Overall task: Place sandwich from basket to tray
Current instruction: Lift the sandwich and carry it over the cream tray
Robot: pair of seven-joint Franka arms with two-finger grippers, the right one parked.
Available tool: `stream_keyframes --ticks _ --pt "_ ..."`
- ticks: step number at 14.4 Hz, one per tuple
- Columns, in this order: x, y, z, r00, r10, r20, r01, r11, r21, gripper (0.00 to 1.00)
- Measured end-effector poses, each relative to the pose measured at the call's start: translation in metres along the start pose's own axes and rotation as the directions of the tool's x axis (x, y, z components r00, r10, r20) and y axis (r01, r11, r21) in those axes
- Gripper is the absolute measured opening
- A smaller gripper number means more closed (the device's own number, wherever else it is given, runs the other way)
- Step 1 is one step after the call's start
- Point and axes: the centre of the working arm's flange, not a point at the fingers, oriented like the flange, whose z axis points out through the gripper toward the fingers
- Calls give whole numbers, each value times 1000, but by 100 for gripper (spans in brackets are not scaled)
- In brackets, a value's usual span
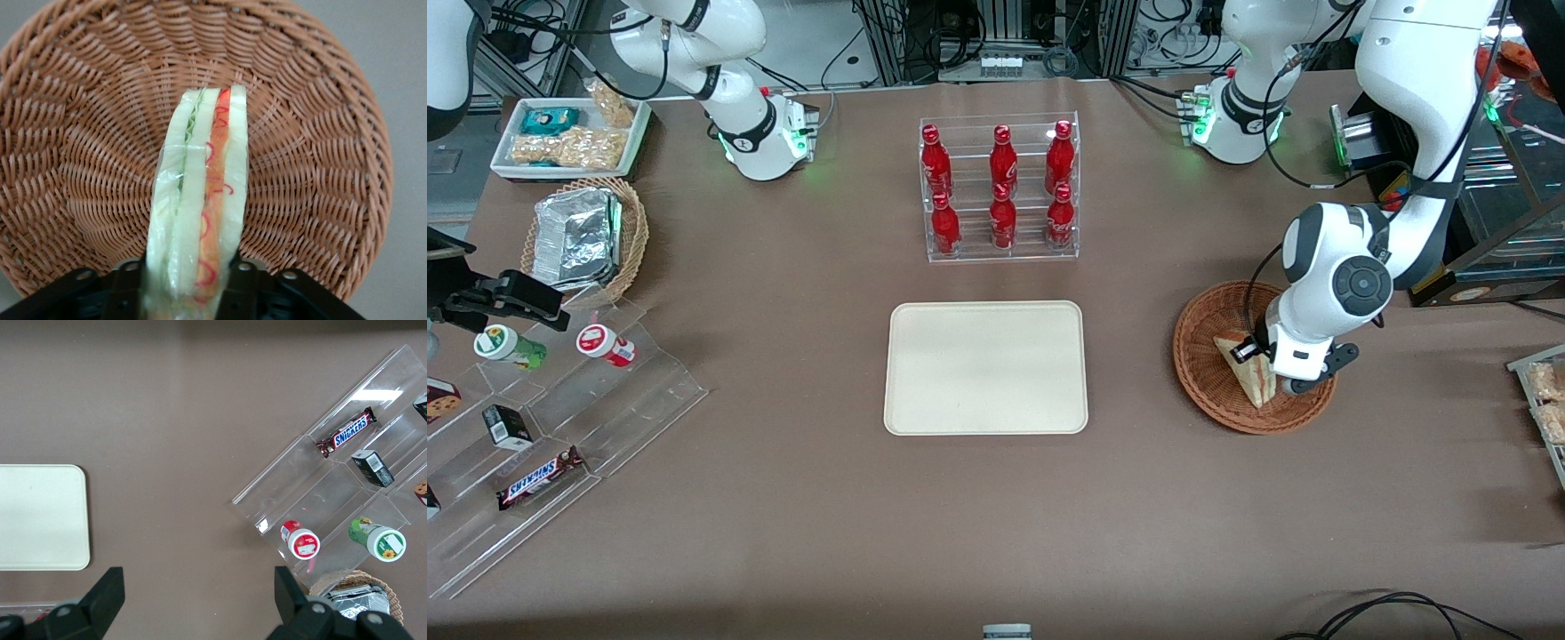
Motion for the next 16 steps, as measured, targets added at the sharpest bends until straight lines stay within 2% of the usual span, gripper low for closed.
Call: stream_keyframes --ticks 2,5,8,9,11,12,14,16 --pt "3 3 -15 1000 1 1 -1 1000 7 20" --pt "-13 45 -74 996 67 53 -70 995 64 19" --pt "-80 141 -116 984 175 37 -177 982 59 19" --pt "-108 173 -110 973 226 40 -228 972 59 18" --pt "-157 224 -73 939 340 56 -344 935 88 15" --pt "-179 249 -51 919 391 52 -394 915 88 15" --pt "-219 300 -16 884 465 32 -466 884 41 15" --pt "-249 339 4 868 497 24 -497 868 7 15"
